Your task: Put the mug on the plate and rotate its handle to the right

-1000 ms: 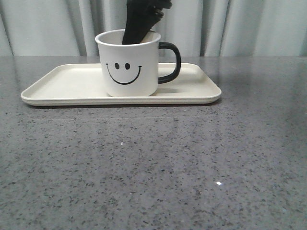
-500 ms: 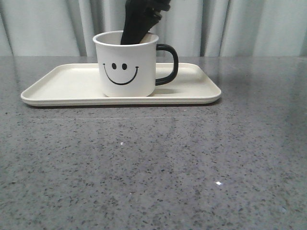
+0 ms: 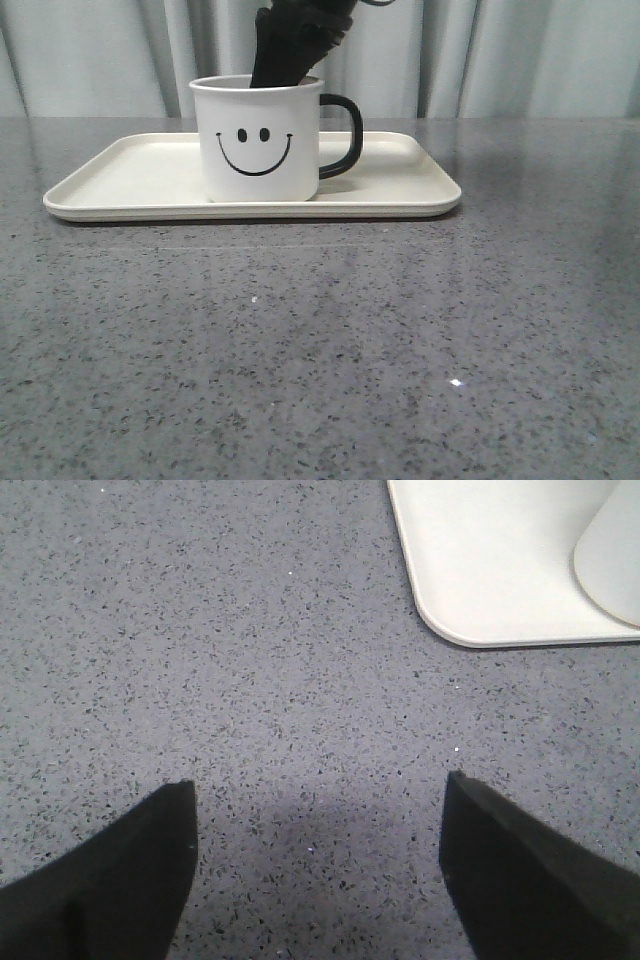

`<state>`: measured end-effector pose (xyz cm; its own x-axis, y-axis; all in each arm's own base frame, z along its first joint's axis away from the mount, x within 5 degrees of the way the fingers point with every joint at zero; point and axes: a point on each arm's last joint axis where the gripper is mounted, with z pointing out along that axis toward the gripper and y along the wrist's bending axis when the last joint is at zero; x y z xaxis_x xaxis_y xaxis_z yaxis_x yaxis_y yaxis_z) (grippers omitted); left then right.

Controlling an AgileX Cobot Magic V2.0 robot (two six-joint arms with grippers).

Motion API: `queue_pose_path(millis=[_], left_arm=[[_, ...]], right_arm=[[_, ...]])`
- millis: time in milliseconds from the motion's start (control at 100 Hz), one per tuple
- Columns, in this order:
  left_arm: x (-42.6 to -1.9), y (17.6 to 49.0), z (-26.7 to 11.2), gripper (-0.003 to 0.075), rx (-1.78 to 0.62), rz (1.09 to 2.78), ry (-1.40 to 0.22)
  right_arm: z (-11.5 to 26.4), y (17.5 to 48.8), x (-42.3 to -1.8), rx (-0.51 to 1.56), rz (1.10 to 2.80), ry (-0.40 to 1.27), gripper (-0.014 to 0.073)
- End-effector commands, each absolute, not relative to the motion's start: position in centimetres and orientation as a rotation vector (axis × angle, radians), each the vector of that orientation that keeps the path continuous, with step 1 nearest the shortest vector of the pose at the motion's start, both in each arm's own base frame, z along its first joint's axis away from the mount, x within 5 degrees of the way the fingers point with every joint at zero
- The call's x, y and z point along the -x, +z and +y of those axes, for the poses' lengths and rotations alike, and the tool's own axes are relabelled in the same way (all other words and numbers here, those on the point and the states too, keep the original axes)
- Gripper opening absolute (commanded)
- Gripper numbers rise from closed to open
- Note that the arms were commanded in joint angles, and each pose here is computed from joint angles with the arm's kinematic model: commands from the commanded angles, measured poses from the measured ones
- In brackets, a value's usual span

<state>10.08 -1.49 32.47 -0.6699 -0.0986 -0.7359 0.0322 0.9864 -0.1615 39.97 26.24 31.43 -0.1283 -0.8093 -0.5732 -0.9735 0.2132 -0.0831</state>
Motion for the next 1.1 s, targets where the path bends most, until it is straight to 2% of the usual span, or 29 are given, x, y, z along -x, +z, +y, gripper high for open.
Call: queue_pose_path(millis=[0,280,580,830,1090], left_arm=[[-10.4,33.8,-1.5,0.0493,0.050,2.204,-0.213],[-10.4,33.8,-1.5,0.0493,0.050,2.204,-0.213],[-10.4,33.8,-1.5,0.0493,0.050,2.204,-0.213],[-10.4,33.8,-1.5,0.0493,0.050,2.204,-0.213],[-10.4,33.8,-1.5,0.0493,0.050,2.204,-0.213]], right_arm=[[25.8,35.3,-39.3,1.557,1.888,0.410,0.0378],[25.2,37.0,-39.0,1.510,1.849,0.386,0.0386],[22.0,42.3,-37.2,1.355,1.832,0.367,0.0386],[18.6,48.0,-33.2,1.216,1.777,0.317,0.0386],[15.6,49.9,-29.1,1.136,1.784,0.179,0.0386]])
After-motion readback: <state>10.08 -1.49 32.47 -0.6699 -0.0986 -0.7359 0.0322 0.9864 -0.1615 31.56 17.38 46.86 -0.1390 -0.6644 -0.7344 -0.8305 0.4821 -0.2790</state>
